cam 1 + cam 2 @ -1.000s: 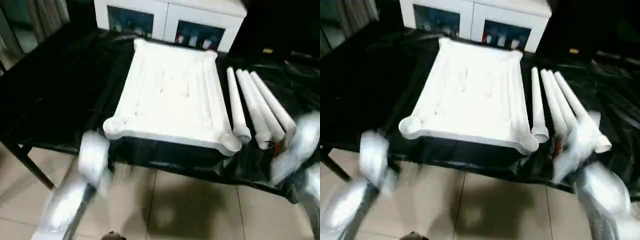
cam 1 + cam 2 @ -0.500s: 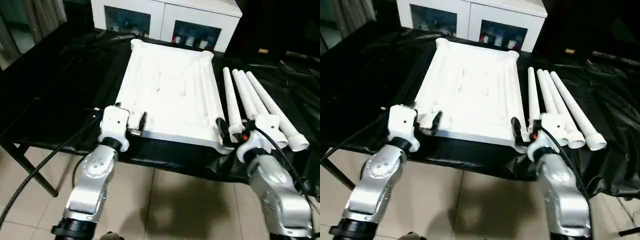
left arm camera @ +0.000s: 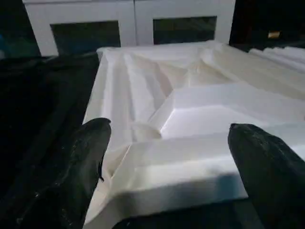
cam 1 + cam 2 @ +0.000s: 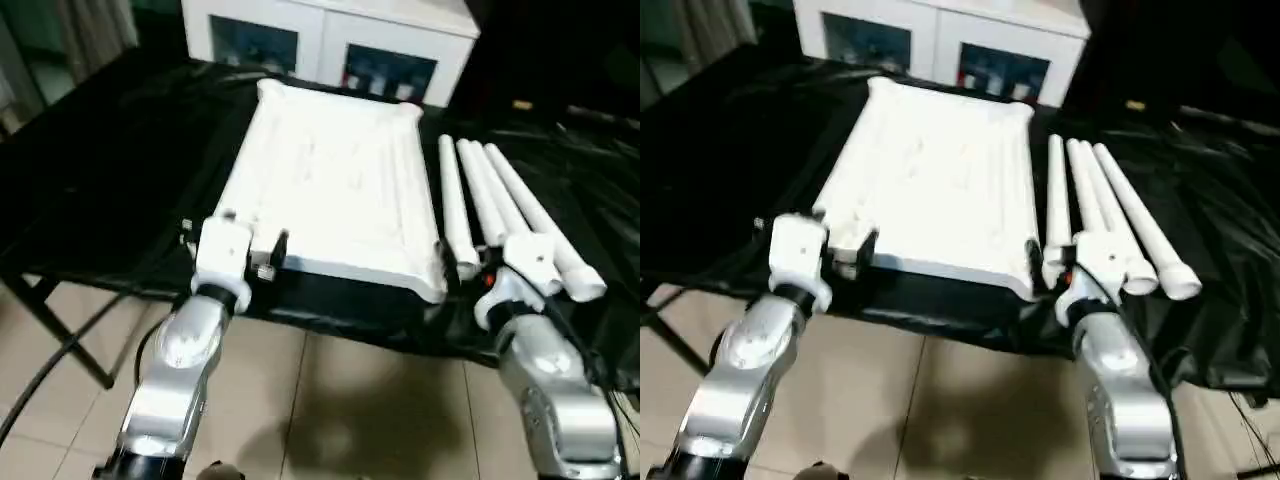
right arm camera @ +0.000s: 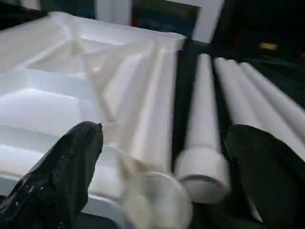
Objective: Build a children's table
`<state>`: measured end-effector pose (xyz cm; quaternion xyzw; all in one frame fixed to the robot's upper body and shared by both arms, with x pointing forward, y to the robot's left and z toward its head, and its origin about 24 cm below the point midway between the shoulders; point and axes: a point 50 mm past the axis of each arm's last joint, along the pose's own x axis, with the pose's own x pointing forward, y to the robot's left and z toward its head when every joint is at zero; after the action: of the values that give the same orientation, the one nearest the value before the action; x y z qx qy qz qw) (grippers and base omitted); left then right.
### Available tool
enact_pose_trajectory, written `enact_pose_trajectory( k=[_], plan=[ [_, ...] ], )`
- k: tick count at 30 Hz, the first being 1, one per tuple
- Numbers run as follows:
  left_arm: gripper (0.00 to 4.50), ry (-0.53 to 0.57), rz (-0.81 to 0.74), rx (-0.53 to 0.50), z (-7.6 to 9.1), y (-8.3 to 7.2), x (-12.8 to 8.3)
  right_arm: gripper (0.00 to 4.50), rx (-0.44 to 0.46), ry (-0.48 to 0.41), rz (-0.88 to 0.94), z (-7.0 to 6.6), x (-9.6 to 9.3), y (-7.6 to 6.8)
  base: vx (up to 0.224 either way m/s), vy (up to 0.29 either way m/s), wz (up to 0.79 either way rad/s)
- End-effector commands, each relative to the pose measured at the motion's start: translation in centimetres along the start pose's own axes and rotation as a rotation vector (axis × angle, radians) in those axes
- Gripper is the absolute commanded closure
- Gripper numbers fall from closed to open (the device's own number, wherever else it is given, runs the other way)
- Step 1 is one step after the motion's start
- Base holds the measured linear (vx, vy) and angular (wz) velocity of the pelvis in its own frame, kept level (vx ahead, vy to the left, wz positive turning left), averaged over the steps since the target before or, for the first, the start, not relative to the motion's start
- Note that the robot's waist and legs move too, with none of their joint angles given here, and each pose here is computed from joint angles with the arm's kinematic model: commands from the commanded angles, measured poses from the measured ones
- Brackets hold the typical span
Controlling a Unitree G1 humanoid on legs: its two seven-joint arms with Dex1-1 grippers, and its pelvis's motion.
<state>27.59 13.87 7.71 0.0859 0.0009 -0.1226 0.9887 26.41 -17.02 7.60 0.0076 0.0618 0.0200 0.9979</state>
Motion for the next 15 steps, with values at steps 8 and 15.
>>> enact_pose_trajectory(
  k=[8,15],
  plan=[
    [0.09,-0.027,-0.045,0.076,1.1,-0.1,0.0,0.00,-0.026,-0.027,0.097,0.6,0.0,1.2,0.049,0.021,-0.41],
    [0.09,-0.036,-0.023,0.071,1.5,0.6,-0.1,0.00,-0.034,-0.023,0.118,0.5,0.2,1.5,0.181,0.033,-0.04]
  ],
)
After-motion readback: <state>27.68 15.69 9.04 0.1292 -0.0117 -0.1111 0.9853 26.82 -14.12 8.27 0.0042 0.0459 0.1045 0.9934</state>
